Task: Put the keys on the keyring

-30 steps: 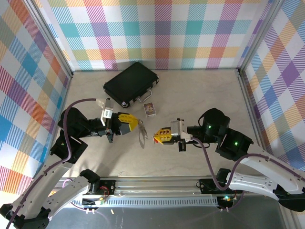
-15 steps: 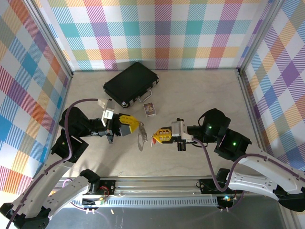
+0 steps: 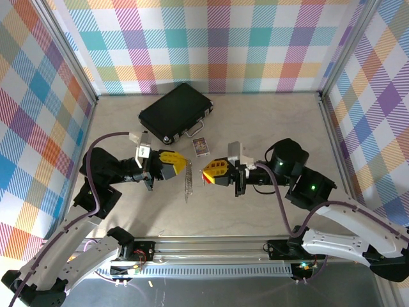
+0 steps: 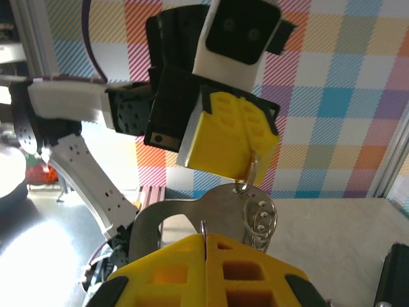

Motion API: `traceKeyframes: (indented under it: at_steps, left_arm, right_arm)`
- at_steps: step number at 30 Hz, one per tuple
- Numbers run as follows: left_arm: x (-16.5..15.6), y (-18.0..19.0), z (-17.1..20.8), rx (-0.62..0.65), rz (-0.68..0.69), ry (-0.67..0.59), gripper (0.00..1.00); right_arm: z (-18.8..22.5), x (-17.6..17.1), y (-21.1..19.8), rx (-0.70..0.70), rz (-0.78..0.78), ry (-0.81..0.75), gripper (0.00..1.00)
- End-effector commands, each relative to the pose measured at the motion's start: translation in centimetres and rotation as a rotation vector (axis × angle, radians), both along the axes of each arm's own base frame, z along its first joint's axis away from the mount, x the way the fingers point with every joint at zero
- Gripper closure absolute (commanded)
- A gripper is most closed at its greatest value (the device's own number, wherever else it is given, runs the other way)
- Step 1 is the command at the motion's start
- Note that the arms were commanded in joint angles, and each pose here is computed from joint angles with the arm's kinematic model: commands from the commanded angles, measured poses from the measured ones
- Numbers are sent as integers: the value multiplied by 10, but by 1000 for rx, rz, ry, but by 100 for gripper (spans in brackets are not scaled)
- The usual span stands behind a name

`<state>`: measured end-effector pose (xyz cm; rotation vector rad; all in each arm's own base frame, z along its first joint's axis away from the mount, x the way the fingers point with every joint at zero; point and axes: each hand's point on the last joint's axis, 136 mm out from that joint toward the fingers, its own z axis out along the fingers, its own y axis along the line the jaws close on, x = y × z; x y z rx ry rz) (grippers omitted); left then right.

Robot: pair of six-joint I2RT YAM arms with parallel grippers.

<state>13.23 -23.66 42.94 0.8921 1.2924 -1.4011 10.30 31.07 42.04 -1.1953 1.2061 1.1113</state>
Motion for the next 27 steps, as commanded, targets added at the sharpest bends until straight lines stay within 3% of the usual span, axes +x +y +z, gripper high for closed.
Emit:
traceKeyframes:
  at_steps: [1,19,27]
  left_arm:
    - [-4,5,20,-67,10,-65,100]
    - [7,-6,14,-68,2,-43,100]
    - [8,-13,2,-13,7,-45,100]
  right_arm:
    - [17,7,-6,88,-45,87,100]
    - [17,29,2,109,-126,152,100]
    - [17,33,3,107,-148,154,100]
